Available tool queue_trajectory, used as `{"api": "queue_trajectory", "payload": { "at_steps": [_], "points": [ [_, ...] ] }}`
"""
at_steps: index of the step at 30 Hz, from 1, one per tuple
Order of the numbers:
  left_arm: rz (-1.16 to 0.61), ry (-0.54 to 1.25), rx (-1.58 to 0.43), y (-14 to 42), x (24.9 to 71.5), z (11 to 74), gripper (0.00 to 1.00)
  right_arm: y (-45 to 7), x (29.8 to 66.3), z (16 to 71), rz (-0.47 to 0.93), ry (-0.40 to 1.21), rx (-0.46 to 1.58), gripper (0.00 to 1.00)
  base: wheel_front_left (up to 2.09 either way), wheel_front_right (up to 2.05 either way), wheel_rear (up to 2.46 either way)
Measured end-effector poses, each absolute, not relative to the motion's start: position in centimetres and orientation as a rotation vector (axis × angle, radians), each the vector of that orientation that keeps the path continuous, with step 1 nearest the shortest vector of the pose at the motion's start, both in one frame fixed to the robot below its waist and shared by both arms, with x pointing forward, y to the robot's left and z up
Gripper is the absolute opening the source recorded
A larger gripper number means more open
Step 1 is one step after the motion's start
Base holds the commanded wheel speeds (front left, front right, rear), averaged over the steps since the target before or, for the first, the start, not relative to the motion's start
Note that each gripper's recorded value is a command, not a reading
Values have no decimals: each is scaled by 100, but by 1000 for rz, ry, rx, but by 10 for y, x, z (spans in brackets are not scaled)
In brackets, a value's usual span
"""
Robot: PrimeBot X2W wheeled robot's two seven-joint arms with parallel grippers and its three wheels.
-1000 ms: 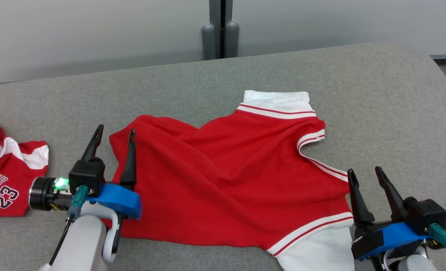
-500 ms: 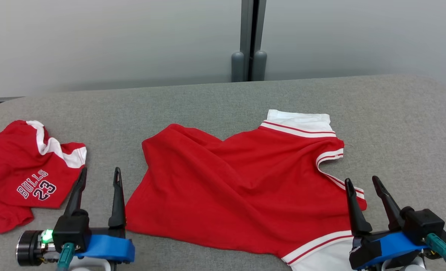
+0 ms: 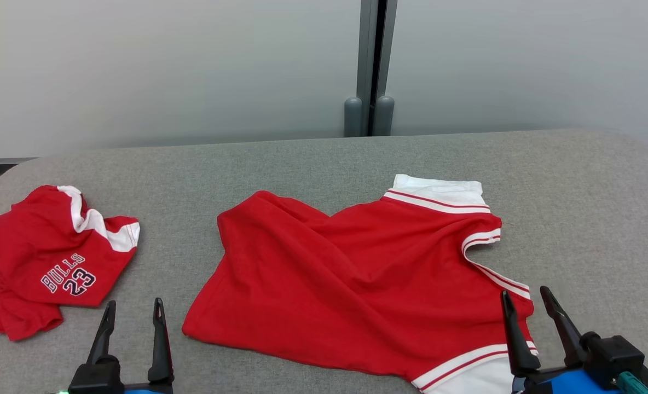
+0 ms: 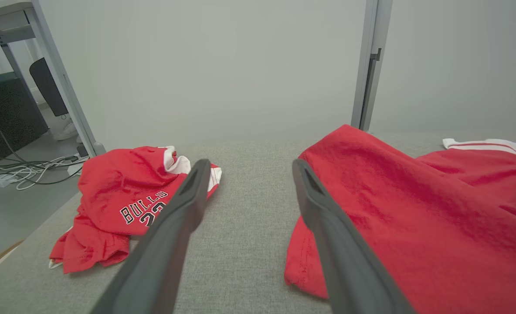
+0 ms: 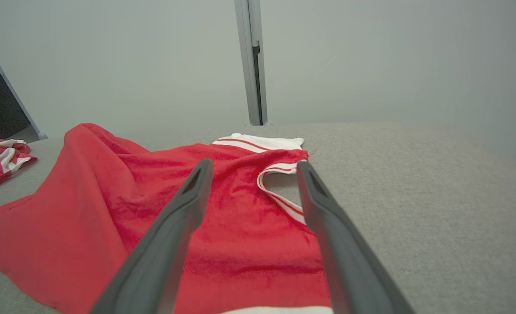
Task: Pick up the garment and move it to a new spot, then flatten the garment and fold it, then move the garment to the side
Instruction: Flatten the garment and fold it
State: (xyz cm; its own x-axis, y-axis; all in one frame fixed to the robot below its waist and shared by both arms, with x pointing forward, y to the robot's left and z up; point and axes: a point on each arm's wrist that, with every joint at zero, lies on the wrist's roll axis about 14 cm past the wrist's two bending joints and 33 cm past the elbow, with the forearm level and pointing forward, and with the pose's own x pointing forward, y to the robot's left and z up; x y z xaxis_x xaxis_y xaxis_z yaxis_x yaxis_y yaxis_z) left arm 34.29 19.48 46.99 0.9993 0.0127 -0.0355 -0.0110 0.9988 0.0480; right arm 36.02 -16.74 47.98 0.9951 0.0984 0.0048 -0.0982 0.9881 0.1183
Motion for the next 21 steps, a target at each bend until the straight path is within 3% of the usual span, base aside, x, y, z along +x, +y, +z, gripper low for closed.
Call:
{"api": "queue_trajectory", "payload": {
  "at_steps": [15,21],
  "points": [
    [-11,67,42,188,343,460,100,-168,352,470,92,31,112,100,0,0,0],
    [-45,118,36,181,350,444,100,-181,345,444,54,114,107,100,0,0,0]
  ]
}}
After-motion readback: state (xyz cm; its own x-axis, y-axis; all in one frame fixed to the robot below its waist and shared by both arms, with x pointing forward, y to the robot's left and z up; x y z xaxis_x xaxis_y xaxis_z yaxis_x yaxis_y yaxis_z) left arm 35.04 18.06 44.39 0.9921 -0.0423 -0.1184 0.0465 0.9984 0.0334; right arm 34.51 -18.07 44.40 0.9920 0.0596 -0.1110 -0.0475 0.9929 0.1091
